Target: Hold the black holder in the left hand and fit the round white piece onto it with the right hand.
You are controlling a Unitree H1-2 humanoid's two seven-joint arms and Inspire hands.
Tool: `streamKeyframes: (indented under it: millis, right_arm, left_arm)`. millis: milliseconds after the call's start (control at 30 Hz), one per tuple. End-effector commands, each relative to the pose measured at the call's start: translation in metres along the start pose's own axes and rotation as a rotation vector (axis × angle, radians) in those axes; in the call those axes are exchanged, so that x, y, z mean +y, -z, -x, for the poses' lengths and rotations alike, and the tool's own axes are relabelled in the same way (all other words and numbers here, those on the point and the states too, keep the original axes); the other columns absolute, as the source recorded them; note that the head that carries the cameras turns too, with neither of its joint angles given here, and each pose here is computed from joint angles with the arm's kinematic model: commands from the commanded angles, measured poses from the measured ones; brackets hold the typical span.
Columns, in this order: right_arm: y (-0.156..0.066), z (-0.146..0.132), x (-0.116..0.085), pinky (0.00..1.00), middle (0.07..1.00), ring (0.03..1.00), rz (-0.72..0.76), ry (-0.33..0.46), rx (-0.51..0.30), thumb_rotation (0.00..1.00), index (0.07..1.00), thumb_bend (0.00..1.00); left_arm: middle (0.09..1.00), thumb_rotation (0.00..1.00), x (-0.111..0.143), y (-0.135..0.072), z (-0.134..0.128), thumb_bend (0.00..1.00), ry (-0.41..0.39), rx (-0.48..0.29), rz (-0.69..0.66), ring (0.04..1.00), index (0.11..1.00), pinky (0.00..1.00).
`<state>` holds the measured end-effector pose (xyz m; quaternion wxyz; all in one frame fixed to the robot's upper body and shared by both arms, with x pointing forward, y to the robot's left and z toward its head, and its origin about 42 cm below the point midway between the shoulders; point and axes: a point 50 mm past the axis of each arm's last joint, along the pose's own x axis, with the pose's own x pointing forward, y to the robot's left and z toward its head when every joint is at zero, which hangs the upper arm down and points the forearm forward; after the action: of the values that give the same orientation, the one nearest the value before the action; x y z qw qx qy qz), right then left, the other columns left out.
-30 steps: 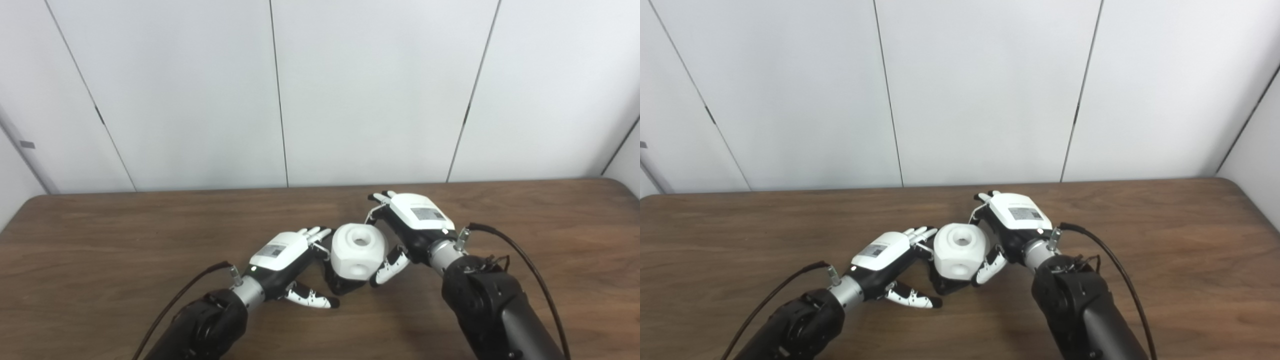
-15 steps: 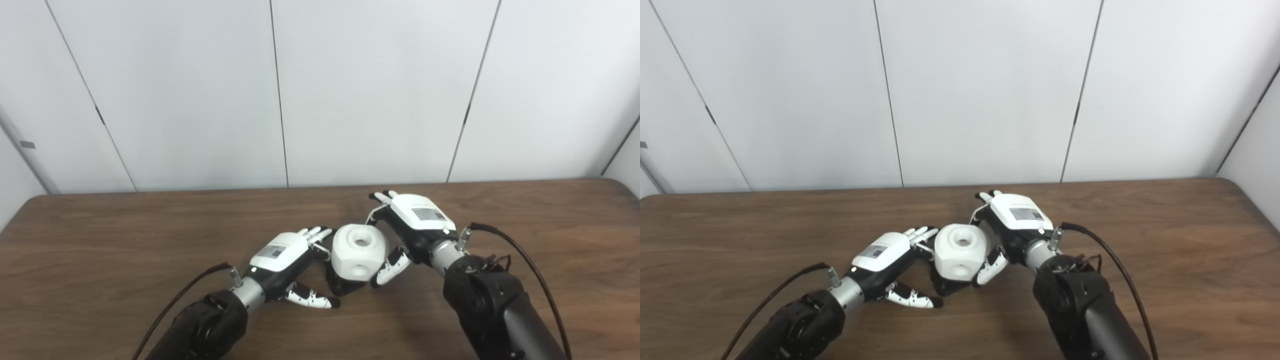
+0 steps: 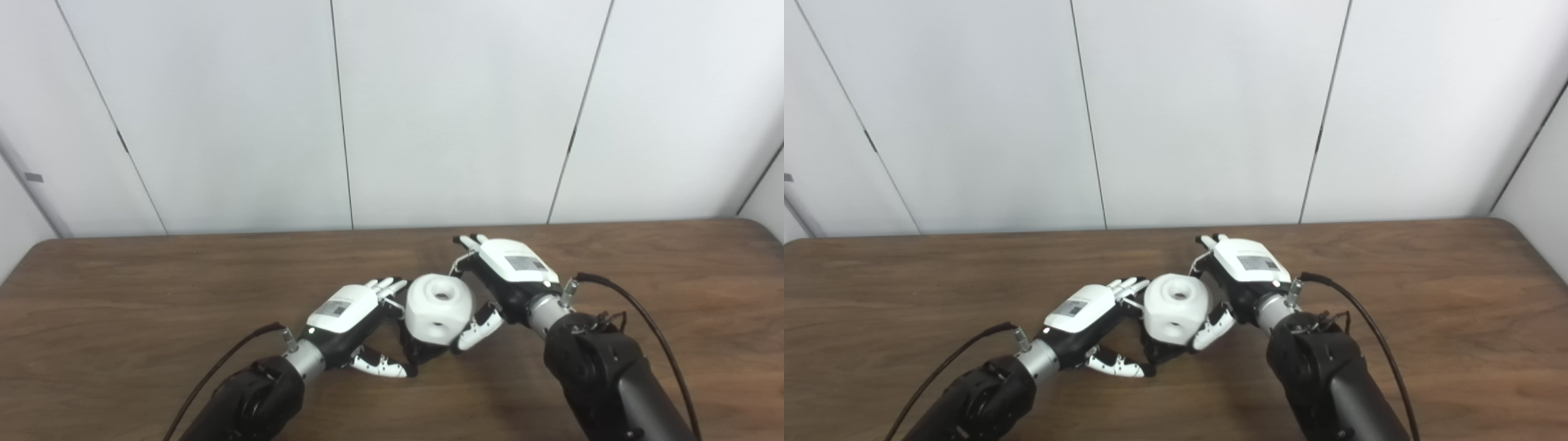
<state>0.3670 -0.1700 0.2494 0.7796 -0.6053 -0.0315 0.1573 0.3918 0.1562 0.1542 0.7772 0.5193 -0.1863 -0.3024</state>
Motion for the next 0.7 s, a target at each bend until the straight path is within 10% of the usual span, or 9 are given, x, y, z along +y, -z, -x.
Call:
streamKeyframes:
  millis: [0,667]
  right_arm:
    - [-0.0017,-0.0004,-0.0117,0.77,0.974,1.0,0.011,0.029,-0.009,0.41,0.644,0.77]
    - [-0.0021,-0.0011,-0.0135,0.8,0.998,1.0,-0.009,-0.007,0.004,0.44,0.738,0.87]
  left_arm:
    - [0.978,0.05,0.0028,-0.0008,-0.0054,0.52,0.013,-0.009,-0.023,1.0,0.479,1.0]
    - [0.977,0.05,0.0029,-0.0004,-0.0054,0.52,0.009,-0.013,-0.022,1.0,0.479,1.0]
